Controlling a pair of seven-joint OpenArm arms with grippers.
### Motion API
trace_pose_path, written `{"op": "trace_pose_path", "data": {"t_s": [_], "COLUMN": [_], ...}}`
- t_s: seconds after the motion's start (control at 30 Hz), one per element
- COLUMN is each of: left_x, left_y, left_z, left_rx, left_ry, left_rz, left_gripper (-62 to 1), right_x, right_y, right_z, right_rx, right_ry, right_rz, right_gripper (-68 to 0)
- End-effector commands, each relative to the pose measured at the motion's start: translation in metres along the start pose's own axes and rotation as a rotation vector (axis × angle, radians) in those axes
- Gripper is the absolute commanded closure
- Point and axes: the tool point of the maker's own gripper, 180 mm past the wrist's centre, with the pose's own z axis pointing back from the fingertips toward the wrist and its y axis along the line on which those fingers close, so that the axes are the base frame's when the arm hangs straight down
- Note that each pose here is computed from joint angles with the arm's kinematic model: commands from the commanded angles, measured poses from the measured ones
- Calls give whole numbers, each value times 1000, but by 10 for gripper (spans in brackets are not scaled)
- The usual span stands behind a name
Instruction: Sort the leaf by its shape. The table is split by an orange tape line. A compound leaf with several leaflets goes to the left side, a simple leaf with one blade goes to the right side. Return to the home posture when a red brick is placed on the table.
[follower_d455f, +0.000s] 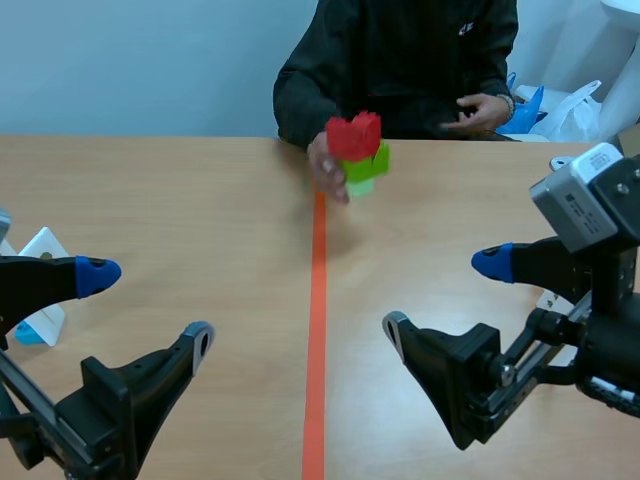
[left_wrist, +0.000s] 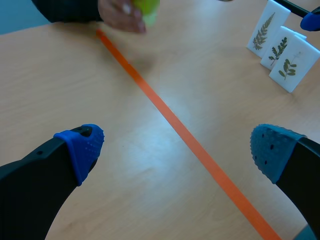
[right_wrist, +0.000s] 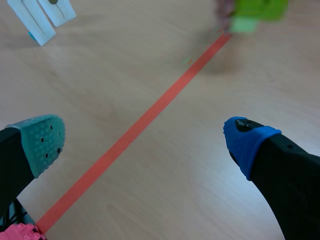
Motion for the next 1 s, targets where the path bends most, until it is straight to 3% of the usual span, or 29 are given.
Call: {"op": "trace_pose_path", "data": {"t_s": [0.0, 0.47, 0.97], "left_x": [6, 6, 6], "left_y": [1, 1, 1], "left_z": [0, 0, 0], "left_rx": [1, 1, 1], "left_ry": [-23, -23, -23], "left_rz": [3, 3, 3], "left_gripper": [-623, -623, -623], "right_x": [7, 7, 3], "right_y": [-6, -16, -22], "right_z": [1, 1, 2], "right_rx": [-16, -70, -108], "right_ry": [-24, -24, 0], "right_rz": [5, -4, 31], "right_gripper": [-679, -679, -679]}}
